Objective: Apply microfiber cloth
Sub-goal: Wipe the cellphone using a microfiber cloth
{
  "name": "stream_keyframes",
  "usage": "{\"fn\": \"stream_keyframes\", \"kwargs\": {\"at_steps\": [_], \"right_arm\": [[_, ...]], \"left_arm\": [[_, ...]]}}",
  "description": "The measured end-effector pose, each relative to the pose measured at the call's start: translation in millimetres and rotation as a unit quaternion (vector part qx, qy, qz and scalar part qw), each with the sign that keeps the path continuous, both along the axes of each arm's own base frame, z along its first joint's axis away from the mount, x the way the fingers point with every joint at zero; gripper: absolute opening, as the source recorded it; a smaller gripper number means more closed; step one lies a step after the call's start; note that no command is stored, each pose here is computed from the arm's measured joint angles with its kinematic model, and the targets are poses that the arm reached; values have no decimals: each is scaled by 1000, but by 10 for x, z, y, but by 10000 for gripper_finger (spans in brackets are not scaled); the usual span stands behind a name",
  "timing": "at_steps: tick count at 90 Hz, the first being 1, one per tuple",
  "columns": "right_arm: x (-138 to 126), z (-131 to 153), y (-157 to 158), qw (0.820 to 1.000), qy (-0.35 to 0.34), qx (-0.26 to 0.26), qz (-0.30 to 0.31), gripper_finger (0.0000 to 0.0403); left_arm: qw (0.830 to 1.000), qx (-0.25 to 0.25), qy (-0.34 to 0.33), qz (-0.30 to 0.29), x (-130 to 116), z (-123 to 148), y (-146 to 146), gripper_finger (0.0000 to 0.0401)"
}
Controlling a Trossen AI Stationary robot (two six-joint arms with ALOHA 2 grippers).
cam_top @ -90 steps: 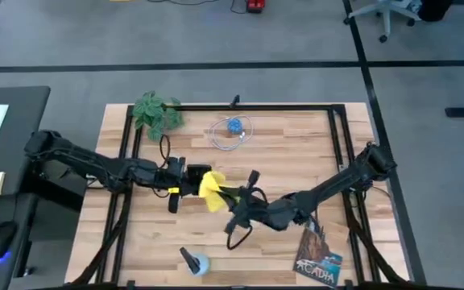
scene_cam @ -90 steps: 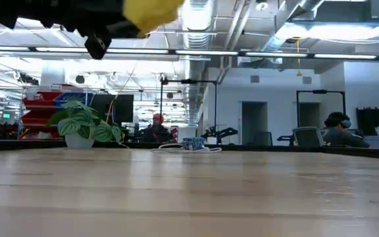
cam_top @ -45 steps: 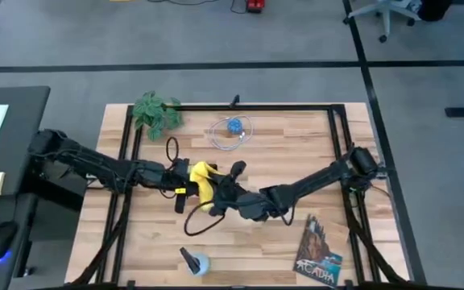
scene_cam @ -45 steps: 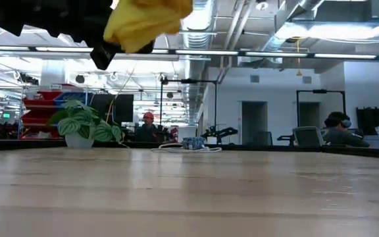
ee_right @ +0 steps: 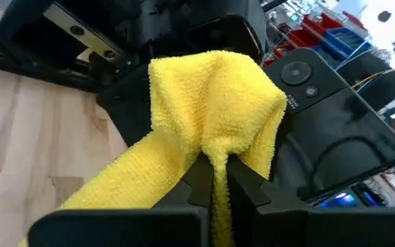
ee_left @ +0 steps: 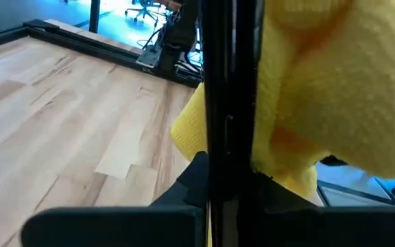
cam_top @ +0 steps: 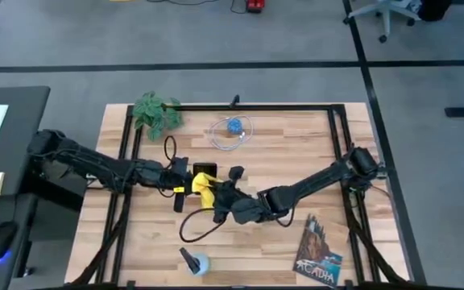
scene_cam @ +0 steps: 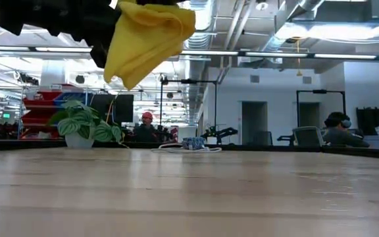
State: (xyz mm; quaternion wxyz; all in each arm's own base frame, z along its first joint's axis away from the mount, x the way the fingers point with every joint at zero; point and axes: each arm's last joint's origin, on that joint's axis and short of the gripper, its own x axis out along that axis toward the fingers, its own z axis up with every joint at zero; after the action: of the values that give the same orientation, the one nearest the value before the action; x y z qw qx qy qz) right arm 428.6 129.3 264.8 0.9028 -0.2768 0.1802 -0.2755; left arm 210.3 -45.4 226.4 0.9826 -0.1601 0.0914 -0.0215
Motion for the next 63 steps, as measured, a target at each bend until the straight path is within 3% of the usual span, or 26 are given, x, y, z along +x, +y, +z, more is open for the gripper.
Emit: {"fn": "stream_keyframes", "kwargs": {"at_steps": [17,32,63], "right_arm": [[-4,179,16,995,-16,-84,-55,3],[-9,308,3,990,-31,-116,-76,3],[-37,223,81,994,-38,-71,-75,3]], "left_arm": [[1000,-8,-5,-2,5,18,-16,11],[1000,-10,-1,-13,-3,10,-53,11],[1000,-10,7,-17,-7,-23,-63,11]]}}
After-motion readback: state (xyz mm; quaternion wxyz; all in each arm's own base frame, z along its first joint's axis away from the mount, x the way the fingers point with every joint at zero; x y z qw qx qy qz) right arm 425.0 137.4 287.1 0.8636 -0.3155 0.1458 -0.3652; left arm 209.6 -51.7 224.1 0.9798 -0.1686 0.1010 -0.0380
